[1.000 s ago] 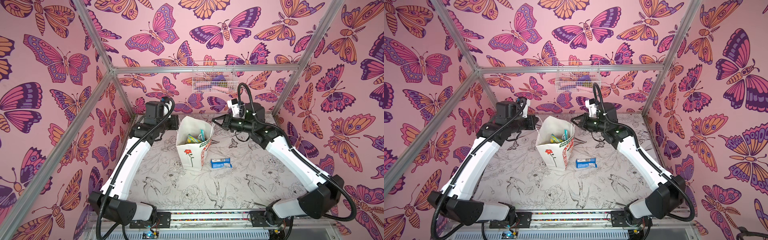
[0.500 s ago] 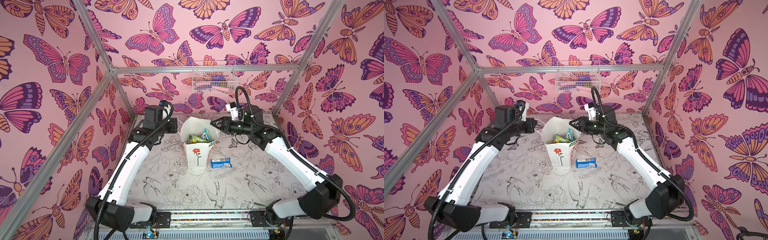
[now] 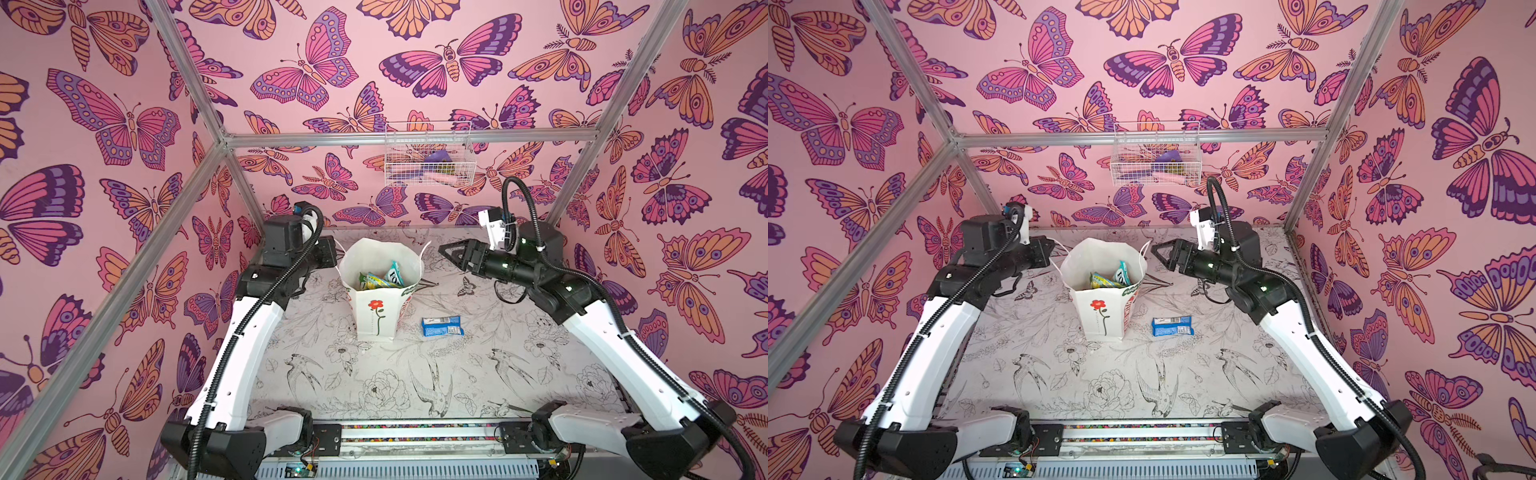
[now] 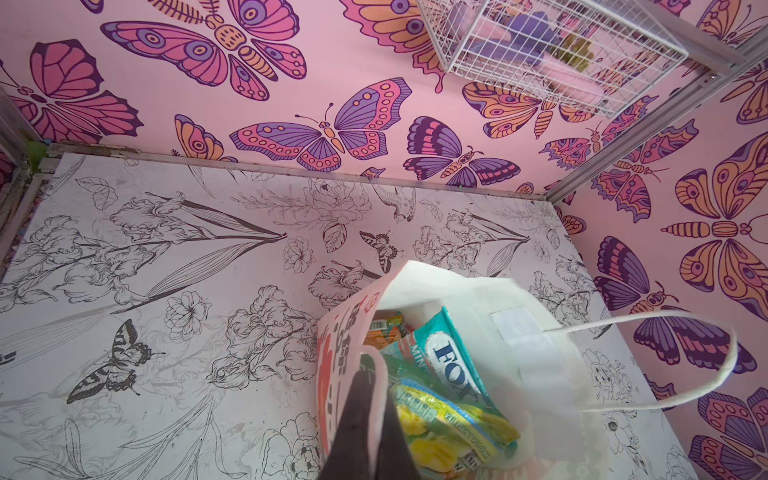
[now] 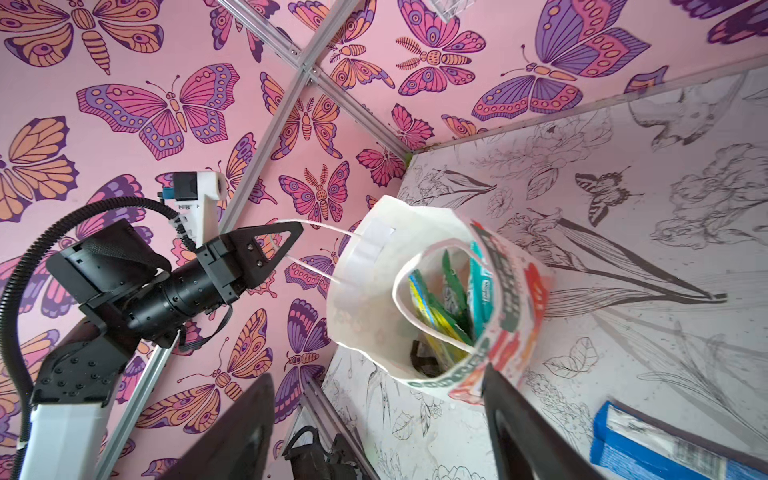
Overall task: Place the snacks into the paper bag
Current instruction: 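Move the open right gripper down over the blue snack pack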
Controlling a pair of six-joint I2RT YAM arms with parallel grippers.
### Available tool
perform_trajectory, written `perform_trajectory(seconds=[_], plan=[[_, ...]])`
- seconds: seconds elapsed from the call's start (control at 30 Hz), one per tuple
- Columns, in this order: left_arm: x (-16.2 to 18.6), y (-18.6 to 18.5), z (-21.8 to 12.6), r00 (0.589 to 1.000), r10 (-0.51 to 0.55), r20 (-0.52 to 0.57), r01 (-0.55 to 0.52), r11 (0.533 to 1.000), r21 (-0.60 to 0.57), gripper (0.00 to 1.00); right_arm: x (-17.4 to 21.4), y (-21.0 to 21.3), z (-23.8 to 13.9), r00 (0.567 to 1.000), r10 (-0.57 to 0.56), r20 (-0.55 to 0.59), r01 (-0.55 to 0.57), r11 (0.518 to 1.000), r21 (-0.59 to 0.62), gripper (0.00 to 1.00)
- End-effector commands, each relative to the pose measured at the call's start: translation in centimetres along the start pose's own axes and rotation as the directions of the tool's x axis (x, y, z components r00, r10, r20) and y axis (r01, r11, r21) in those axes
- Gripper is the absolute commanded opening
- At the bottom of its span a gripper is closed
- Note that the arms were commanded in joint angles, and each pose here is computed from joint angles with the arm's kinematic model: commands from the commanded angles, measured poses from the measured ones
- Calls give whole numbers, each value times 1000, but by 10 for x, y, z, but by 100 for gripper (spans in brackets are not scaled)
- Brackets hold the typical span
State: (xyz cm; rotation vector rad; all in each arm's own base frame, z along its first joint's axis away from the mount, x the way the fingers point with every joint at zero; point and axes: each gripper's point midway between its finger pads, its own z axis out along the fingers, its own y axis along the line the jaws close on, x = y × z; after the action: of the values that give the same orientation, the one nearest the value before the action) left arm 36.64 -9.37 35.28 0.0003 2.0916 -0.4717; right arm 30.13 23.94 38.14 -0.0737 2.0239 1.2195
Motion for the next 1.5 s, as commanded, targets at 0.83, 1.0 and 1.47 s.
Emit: perform_trajectory(seconds=[0.83, 1.0, 1.47], plan=[[-5, -25, -14, 987, 47, 155, -76, 980, 184, 0, 149, -210, 15, 894, 193, -405, 79, 820, 567, 79], [-4, -22, -16, 986, 48, 160, -76, 982, 176, 0, 160, -231, 28, 872, 246, -422, 59, 805, 590, 75], [-3, -13, -12, 988, 17, 155, -43, 985, 169, 0, 185, -277, 39, 832, 344, -436, 17, 769, 639, 63]])
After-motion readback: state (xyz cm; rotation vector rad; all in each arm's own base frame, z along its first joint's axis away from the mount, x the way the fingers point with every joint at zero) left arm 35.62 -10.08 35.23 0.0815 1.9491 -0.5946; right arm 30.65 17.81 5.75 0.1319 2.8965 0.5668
